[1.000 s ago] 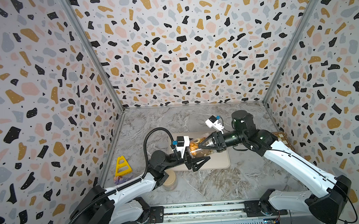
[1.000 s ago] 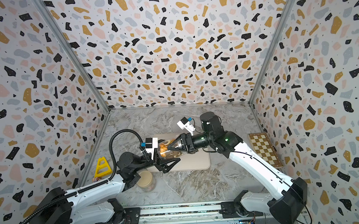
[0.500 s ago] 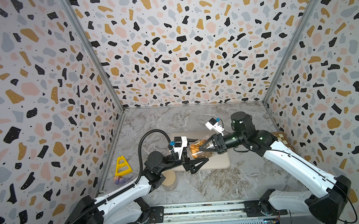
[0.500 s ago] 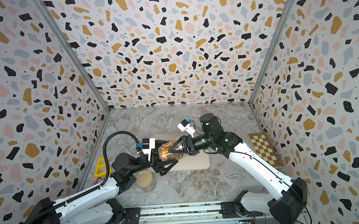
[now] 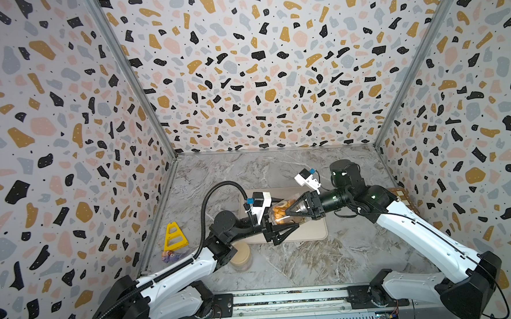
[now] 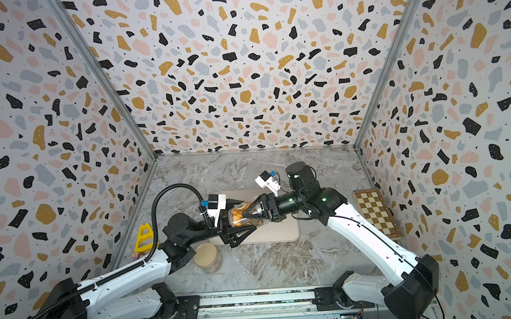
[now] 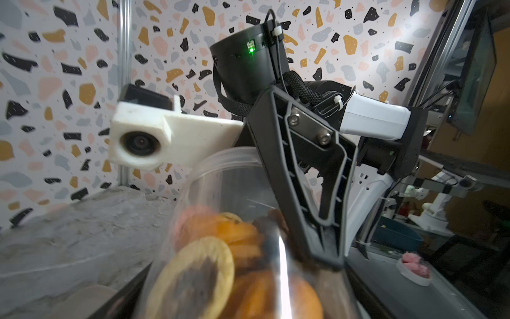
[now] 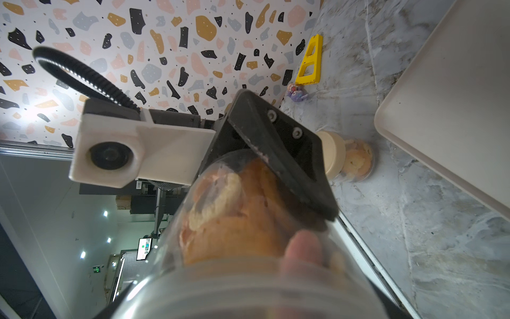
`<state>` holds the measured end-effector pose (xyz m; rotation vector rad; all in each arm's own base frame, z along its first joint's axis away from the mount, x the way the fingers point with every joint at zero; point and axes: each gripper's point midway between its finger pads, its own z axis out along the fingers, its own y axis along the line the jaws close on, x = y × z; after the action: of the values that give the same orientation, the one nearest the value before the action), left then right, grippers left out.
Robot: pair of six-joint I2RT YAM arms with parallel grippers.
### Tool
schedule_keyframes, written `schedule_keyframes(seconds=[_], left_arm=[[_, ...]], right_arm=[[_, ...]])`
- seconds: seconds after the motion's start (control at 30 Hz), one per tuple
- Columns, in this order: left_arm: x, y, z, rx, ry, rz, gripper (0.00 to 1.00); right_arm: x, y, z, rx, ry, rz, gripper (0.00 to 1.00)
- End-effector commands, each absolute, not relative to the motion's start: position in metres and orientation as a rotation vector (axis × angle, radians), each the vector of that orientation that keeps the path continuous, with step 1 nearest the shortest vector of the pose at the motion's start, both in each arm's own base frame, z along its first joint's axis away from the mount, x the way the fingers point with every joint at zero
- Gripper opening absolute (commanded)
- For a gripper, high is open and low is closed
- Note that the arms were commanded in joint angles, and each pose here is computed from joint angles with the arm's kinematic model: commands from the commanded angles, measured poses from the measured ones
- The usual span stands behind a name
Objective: Pour the cookies out of the jar
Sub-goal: Pick up the jar from the center of the board.
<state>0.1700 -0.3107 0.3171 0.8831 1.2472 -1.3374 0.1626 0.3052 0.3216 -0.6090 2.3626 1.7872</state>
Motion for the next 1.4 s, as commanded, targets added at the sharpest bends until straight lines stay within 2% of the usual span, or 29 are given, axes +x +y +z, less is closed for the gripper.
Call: schedule_keyframes(seconds=[0.0,0.3,0.4,0.53,0.83,0.97,1.13,1.23,1.37], left_arm=[[0.1644,-0.3103,0.3318,0.898,1.206,-1.342,0.99],[0.1607,-0.3078,0.3328,0.915,1.191,-1.331,1.00],[0.1595,-0.3094,0.3316,0.926,1.194,-1.342,0.96],[0.1634,-0.3103,0.3297,0.904,1.224,-1.352,1.00],[0.1617,-0.3131,0.3328,0.927,1.215,-1.364,1.00],[0.1601,-0.3129,0.3342,0.936,1.199,-1.363,0.91],[0.1613,-0.3113,0.3363,0.930,1.200,-1.348,0.69],[0.1630,-0.3100,0.3360,0.915,1.209,-1.340,0.71],[0.1634,-0.3084,0.3353,0.911,1.206,-1.328,0.71]], right_arm=[[0.1642,0.3042,0.3411,-0.657,2.268,1.769,0.71],[0.1648,0.3046,0.3439,-0.661,2.260,1.775,0.72],[0.1654,0.3051,0.3464,-0.662,2.252,1.778,0.72],[0.1655,0.3055,0.3485,-0.663,2.249,1.783,0.72],[0.1646,0.3067,0.3487,-0.664,2.248,1.798,0.72],[0.1652,0.3068,0.3466,-0.659,2.256,1.796,0.72],[0.1655,0.3062,0.3440,-0.653,2.261,1.789,0.73],[0.1669,0.3061,0.3443,-0.647,2.264,1.785,0.77],[0.1711,0.3040,0.3448,-0.633,2.270,1.764,0.90]])
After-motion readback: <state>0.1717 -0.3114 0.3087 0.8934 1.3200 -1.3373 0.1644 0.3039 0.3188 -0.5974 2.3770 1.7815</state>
